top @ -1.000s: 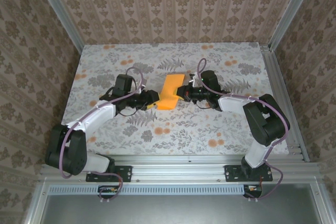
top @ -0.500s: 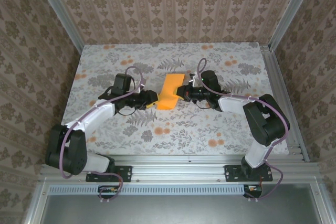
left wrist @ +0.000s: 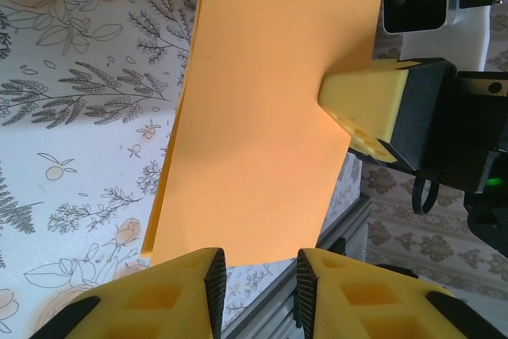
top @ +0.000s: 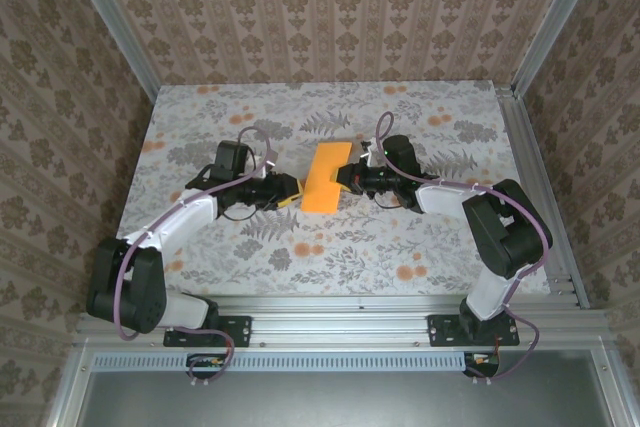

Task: Fold a paper plane with a square sheet of paper (pick it up from the middle)
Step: Fold the triangle a second time at the center of the table.

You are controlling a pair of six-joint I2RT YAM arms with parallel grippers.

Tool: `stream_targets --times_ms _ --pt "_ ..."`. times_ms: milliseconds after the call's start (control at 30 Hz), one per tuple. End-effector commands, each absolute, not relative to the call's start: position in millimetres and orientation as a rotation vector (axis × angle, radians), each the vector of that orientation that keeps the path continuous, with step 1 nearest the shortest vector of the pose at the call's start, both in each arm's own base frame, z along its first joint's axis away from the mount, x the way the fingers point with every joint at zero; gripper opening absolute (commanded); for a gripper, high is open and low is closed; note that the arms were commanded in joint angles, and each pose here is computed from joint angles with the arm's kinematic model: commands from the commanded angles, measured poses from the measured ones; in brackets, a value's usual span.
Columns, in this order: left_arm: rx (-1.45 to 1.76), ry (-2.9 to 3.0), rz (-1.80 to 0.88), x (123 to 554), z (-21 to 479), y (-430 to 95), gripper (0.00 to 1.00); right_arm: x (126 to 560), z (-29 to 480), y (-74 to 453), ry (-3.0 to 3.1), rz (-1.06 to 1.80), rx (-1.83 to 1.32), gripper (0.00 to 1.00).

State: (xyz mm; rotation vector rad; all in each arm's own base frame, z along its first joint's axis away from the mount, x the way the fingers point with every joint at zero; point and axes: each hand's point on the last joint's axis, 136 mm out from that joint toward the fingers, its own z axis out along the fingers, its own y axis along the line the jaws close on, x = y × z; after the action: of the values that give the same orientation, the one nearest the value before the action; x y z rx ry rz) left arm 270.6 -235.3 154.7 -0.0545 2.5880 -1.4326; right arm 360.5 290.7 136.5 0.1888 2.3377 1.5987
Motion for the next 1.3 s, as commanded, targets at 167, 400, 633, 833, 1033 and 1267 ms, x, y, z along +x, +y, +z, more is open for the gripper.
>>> stream_targets --times_ms 167,400,633,833,1033,1267 --pt "0.004 2.61 -1.397 269 160 -230 0.34 359 149 293 2.301 1.649 0.144 0.07" --pt "-0.027 2.652 -1.371 269 140 -226 0.43 360 155 293 2.287 1.659 0.138 0.07" --pt "-0.04 2.632 -1.444 270 132 -238 0.45 362 158 294 2.269 1.683 0.147 0.07" --pt "-0.043 2.639 -1.463 269 125 -245 0.46 361 154 293 2.275 1.681 0.154 0.07" --pt "-0.033 2.627 -1.478 268 129 -248 0.47 361 151 293 2.277 1.682 0.164 0.07" --pt "-0.034 2.643 -1.484 264 123 -250 0.48 361 150 291 2.269 1.691 0.171 0.07"
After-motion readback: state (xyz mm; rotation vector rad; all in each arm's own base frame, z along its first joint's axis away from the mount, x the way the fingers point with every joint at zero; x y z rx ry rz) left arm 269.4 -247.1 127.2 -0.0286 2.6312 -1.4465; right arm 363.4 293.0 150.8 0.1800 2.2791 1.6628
